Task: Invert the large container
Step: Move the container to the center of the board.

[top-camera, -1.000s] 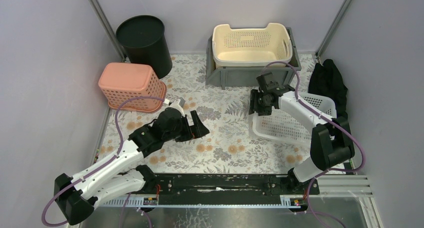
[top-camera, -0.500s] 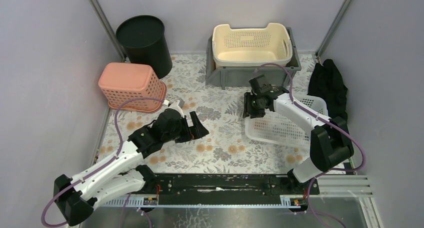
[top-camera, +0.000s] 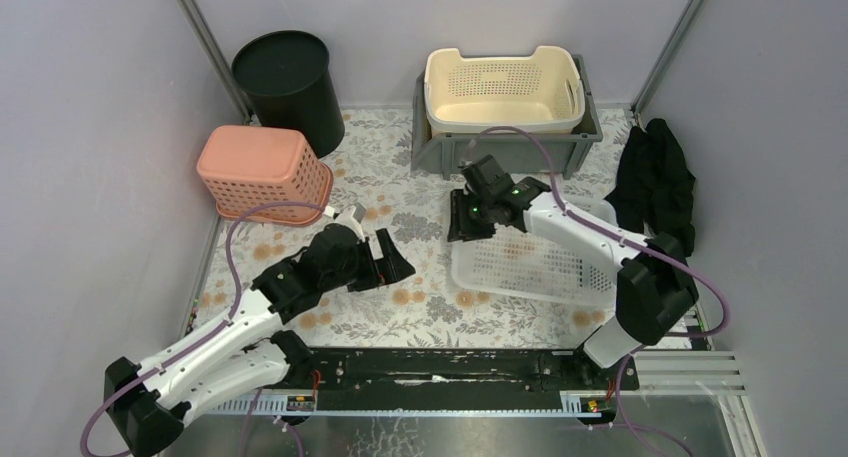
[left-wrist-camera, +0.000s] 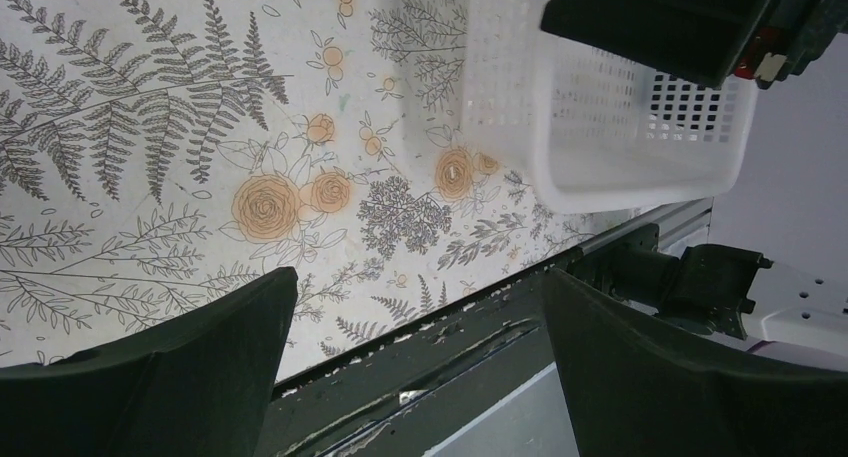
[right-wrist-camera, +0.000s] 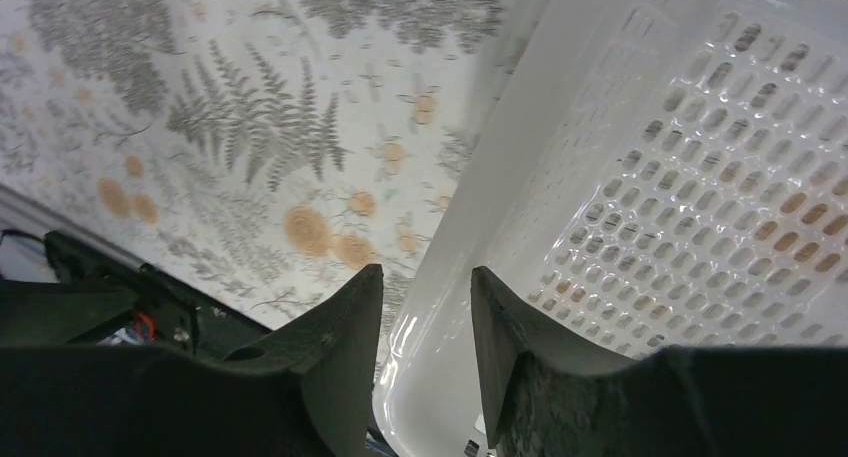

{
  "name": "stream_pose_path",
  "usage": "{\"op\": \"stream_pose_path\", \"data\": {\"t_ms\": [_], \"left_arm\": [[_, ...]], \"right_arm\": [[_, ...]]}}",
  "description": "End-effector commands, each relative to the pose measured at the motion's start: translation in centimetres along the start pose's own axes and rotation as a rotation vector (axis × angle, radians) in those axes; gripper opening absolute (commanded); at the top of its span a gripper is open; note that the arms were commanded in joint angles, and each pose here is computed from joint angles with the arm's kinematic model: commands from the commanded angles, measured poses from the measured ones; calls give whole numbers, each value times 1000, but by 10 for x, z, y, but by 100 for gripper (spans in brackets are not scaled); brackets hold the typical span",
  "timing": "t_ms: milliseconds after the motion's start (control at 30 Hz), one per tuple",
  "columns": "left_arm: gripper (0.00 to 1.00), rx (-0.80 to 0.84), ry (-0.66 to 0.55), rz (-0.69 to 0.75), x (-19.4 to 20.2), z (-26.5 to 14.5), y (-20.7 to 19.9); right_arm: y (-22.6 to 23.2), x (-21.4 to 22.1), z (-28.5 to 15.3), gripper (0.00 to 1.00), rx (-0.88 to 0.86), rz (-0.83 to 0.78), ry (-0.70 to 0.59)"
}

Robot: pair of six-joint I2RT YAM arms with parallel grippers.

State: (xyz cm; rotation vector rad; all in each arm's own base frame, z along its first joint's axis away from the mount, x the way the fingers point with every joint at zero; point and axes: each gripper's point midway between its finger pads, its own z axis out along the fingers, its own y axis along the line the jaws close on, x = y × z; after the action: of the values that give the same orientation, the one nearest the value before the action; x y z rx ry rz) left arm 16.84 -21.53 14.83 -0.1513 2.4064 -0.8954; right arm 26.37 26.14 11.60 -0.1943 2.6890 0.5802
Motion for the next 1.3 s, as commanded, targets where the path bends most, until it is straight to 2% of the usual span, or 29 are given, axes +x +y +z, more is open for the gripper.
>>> {"op": "stream_pose_path", "data": {"t_ms": [0,300,600,867,1067,1267], "left_arm": [[100,63,-2,27,1,-5,-10],[100,89,26,60,13,-15,-4],[100,77,37,74,18,-29,3],[100,69,57,77,17,-35,-3],[100,43,50,82,8,-46,-8],[100,31,16,69,3,-50,-6]], "right_arm": [[57,-9,10,45,-128,-11,-24],[133,9,50,47,-244,-34,58],[198,21,57,53,-306,-95,91],[204,11,40,73,-296,-117,42],[188,2,16,80,-241,-159,-28],[165,15,-10,88,-233,-162,-60]]}}
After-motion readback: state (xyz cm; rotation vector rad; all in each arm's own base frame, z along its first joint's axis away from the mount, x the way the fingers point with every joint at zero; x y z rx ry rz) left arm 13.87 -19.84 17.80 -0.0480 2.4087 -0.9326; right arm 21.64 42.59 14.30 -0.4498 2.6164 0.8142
